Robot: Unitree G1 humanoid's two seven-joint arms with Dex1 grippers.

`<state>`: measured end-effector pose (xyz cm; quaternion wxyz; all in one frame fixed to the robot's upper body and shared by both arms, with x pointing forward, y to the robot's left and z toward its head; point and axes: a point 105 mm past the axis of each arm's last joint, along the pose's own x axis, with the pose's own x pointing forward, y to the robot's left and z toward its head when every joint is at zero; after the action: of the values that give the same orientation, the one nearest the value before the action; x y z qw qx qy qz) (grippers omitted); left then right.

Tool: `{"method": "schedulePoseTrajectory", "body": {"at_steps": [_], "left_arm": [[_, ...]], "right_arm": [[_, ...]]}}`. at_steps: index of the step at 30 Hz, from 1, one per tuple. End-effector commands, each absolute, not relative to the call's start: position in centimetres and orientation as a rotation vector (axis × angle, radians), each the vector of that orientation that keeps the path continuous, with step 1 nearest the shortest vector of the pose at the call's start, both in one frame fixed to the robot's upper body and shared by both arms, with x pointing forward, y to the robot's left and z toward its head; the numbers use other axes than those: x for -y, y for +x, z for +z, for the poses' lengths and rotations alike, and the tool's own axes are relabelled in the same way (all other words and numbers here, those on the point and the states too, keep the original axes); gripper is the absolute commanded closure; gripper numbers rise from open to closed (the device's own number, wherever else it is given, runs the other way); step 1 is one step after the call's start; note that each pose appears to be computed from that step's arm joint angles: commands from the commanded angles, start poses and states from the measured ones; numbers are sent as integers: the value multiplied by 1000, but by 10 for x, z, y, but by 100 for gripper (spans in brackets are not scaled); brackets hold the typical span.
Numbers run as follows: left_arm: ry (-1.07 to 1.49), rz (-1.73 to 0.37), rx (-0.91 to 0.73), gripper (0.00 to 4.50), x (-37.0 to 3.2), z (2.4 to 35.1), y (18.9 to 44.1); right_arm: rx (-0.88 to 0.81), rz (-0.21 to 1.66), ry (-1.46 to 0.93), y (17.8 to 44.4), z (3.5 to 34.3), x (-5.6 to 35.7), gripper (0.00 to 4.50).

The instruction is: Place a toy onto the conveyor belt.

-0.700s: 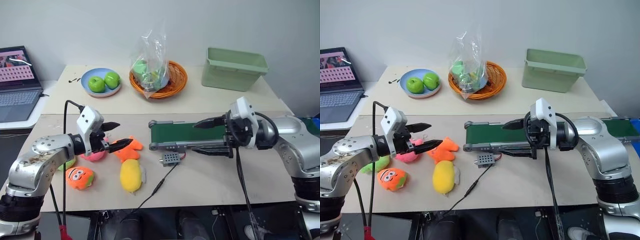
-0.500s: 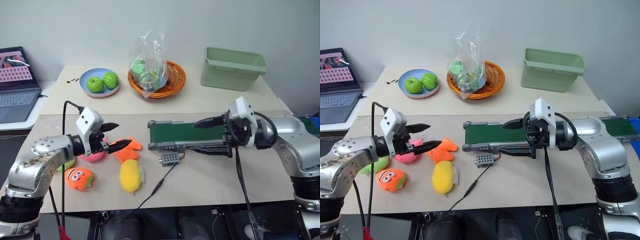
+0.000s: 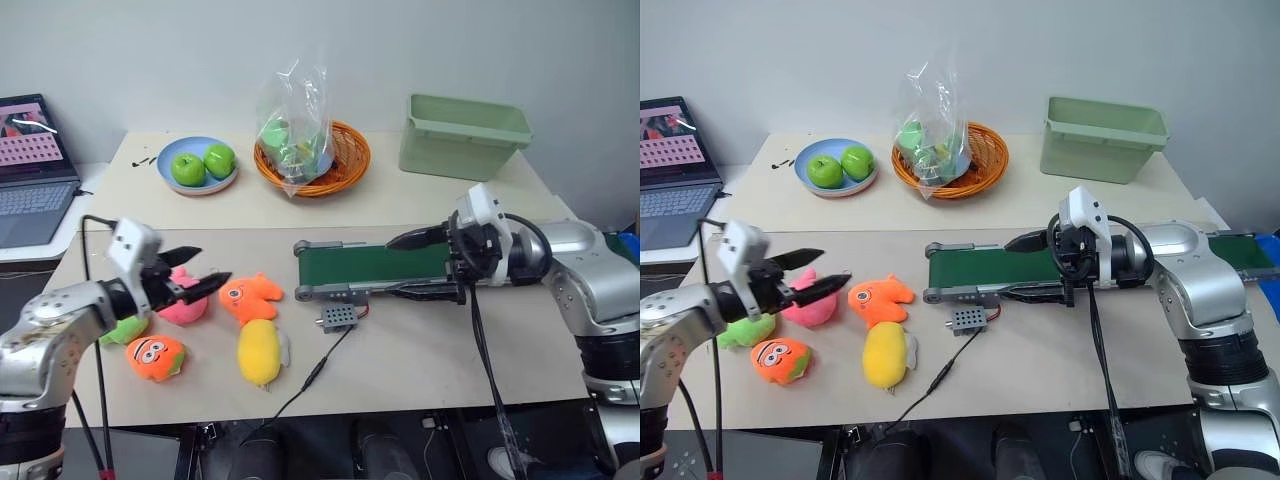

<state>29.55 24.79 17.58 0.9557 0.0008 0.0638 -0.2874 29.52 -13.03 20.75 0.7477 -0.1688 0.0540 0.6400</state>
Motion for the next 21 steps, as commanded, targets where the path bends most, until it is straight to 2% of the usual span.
{"method": "schedulePoseTrajectory", "body": {"at_steps": [1,5,10,21], "left_arm": [[-14,-297,-80,9,-307,169,293],[-17,-118,-101,9,-342,149,279],[11,-28,-169,9,-354,124,265],[-32,137,-145,9,-386,122,260]], "right_arm": [[-69,1425,-423,298,216,126,0],[-63,1439,-426,301,216,123,0],[-65,1451,-433,303,216,122,0],[-77,1437,-440,302,215,125,0]]}}
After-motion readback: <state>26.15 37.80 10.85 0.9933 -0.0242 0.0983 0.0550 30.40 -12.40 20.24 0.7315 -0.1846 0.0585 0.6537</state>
